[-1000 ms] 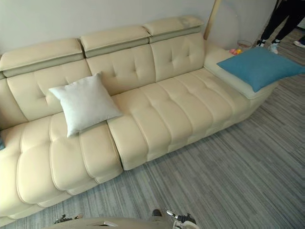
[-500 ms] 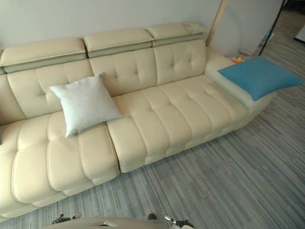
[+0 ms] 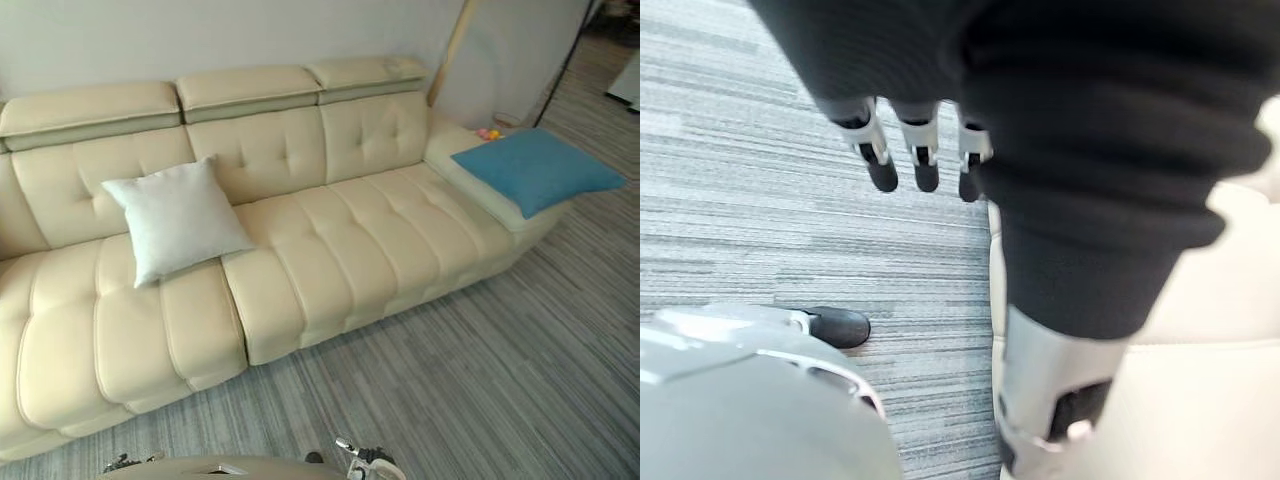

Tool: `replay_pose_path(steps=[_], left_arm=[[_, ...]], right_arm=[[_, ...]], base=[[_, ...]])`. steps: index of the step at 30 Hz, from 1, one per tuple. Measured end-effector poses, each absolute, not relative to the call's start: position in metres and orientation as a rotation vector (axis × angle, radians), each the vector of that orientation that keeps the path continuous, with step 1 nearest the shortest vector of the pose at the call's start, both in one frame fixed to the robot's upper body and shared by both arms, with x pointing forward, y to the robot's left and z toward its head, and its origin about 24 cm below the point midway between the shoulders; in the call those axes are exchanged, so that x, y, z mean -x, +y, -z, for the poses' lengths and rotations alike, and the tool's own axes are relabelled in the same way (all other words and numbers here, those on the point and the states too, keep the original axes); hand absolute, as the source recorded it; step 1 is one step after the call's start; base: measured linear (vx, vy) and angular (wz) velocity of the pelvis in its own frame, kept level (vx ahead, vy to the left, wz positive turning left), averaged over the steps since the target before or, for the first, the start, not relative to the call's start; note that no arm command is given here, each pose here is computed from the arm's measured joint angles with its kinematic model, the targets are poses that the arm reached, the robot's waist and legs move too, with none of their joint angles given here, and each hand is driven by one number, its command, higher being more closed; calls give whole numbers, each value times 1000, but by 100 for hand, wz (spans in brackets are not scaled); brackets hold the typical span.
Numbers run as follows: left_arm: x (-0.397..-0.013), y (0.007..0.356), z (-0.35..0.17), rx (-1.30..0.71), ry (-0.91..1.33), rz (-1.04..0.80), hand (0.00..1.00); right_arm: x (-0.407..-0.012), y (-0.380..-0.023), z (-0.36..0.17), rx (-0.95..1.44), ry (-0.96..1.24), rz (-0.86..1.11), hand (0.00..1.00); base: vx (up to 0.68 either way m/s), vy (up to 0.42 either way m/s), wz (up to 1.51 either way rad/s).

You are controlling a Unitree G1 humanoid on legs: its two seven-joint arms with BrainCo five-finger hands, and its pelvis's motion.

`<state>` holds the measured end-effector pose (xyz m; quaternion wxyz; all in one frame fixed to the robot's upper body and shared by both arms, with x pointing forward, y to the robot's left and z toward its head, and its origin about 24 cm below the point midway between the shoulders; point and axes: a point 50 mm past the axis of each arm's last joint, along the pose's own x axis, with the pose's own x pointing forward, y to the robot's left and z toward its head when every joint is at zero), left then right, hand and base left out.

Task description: Pick up cushions and gather them together orderly.

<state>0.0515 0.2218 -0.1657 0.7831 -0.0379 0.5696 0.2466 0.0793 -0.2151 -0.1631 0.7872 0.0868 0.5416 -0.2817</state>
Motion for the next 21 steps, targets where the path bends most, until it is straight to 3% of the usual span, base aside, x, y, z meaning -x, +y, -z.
replay_pose_path(steps=[12,21], left_arm=[[-66,215,166,65,1215,-478,0],[-97,172,165,90,1153,-327,0]], right_arm=[[-97,-222,157,-219,1096,639,0],[-103,-241,151,-148,1069,633,0]], base=[[-2,43,-168],[165,-42,-60]])
